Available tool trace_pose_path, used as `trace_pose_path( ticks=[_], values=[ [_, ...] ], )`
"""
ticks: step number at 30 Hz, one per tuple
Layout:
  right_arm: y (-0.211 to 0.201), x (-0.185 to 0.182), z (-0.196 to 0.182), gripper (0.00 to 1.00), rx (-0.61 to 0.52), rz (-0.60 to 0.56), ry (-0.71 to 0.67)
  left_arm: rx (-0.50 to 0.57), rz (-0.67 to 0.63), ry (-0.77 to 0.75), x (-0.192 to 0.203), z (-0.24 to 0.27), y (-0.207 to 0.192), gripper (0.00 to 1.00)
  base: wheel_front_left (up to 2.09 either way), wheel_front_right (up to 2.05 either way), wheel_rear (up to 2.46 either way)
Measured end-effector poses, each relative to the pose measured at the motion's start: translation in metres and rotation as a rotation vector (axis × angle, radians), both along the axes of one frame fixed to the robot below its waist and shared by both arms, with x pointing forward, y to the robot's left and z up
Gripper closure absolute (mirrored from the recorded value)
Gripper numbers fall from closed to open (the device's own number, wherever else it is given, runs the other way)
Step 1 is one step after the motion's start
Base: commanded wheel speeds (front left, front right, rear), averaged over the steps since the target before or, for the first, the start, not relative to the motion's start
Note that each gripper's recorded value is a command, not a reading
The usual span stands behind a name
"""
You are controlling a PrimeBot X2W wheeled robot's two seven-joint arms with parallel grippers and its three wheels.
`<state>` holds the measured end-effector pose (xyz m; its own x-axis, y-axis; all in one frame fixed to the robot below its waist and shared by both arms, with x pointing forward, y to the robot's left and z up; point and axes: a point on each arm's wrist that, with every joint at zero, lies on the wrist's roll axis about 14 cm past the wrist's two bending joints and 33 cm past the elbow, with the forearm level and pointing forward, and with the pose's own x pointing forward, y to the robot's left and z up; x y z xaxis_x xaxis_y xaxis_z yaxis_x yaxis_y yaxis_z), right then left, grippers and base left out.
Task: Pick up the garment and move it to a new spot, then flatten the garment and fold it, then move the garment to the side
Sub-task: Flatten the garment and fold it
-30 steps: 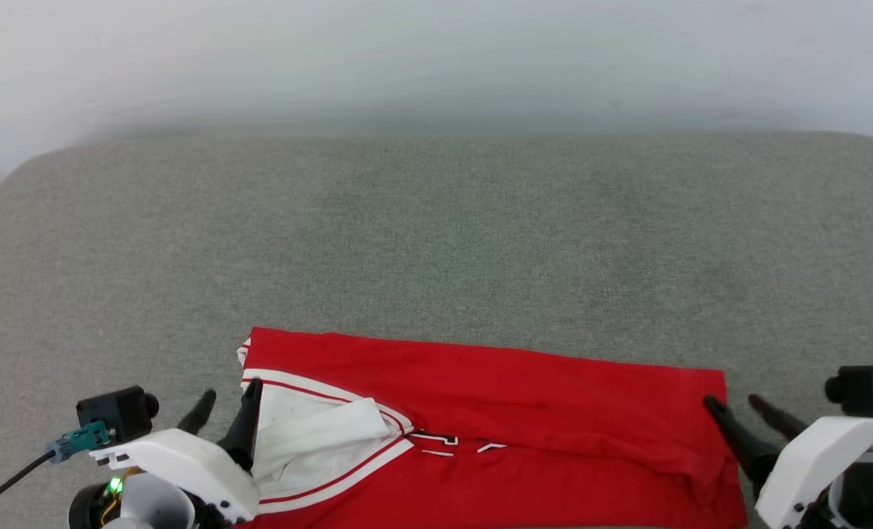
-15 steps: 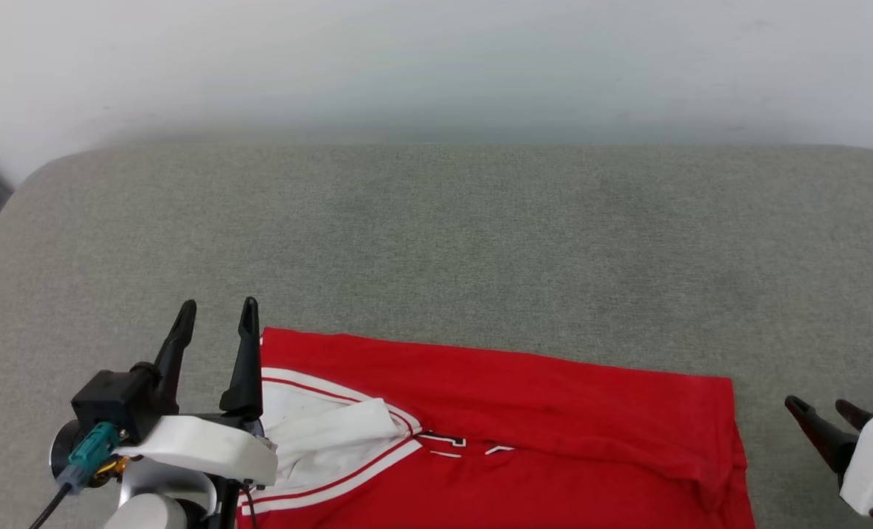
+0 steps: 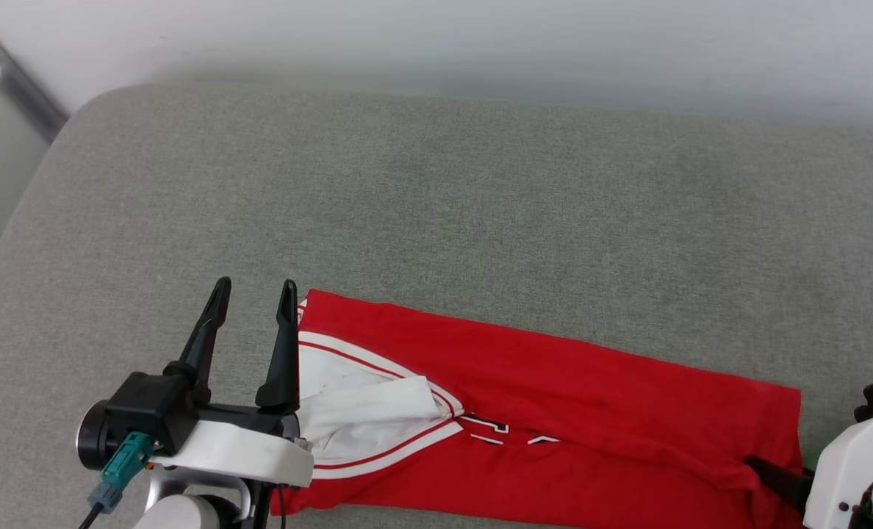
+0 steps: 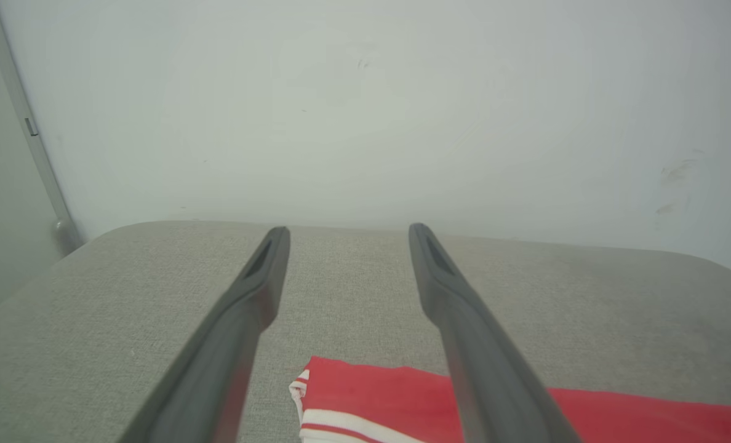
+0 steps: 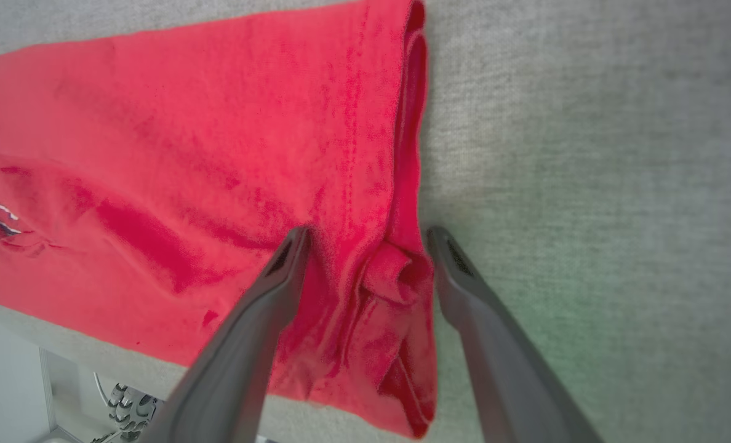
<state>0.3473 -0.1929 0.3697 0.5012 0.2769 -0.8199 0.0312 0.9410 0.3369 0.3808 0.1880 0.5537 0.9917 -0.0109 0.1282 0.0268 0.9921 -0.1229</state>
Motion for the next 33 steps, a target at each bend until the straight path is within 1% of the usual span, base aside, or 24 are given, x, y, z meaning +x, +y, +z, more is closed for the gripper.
trace_pose_path(
  ticks=[1,2,3,4,9,16,19,24,28,29,30,33],
  values=[
    [0.003,0.000,-0.003,0.09,0.008,0.008,0.016,-0.002,0.003,0.005,0.000,-0.002,0.000,0.00,0.00,0.00,0.00],
    [0.005,0.001,-0.005,0.61,0.009,0.018,0.026,-0.002,0.006,0.009,-0.001,-0.003,0.001,0.00,0.00,0.00,0.00],
    [0.006,0.002,-0.005,0.97,0.009,0.024,0.030,-0.001,0.009,0.011,-0.001,-0.003,0.002,0.00,0.00,0.00,0.00],
    [0.007,0.002,-0.005,1.00,0.010,0.028,0.030,0.000,0.011,0.011,-0.001,-0.004,0.002,0.00,0.00,0.00,0.00],
    [0.014,0.004,0.006,1.00,0.011,0.051,-0.008,0.006,-0.001,0.004,-0.003,-0.001,-0.001,0.00,0.00,0.00,0.00],
    [-0.008,0.018,0.039,1.00,-0.031,0.017,-0.124,0.007,-0.017,-0.019,-0.007,0.007,-0.006,0.00,0.00,0.00,0.00],
    [-0.029,0.017,0.050,1.00,-0.058,-0.035,-0.148,0.010,-0.025,-0.024,-0.010,0.009,-0.010,0.00,0.00,0.00,0.00],
    [-0.075,0.009,0.068,1.00,-0.105,-0.173,-0.188,0.010,-0.052,-0.028,-0.012,0.010,-0.019,0.00,0.00,0.00,0.00],
    [-0.105,-0.004,0.075,1.00,-0.109,-0.275,-0.191,0.007,-0.071,-0.029,-0.012,0.011,-0.026,0.00,0.00,0.00,0.00],
    [-0.106,-0.006,0.076,1.00,-0.085,-0.296,-0.191,0.007,-0.075,-0.028,-0.011,0.011,-0.027,0.00,0.00,0.00,0.00],
    [-0.101,-0.007,0.076,1.00,-0.033,-0.315,-0.191,0.005,-0.080,-0.028,-0.011,0.011,-0.029,0.00,0.00,0.00,0.00],
    [-0.070,-0.007,0.073,1.00,0.155,-0.317,-0.161,-0.001,-0.091,-0.026,-0.011,0.010,-0.032,0.00,0.00,0.00,0.00]
  ],
)
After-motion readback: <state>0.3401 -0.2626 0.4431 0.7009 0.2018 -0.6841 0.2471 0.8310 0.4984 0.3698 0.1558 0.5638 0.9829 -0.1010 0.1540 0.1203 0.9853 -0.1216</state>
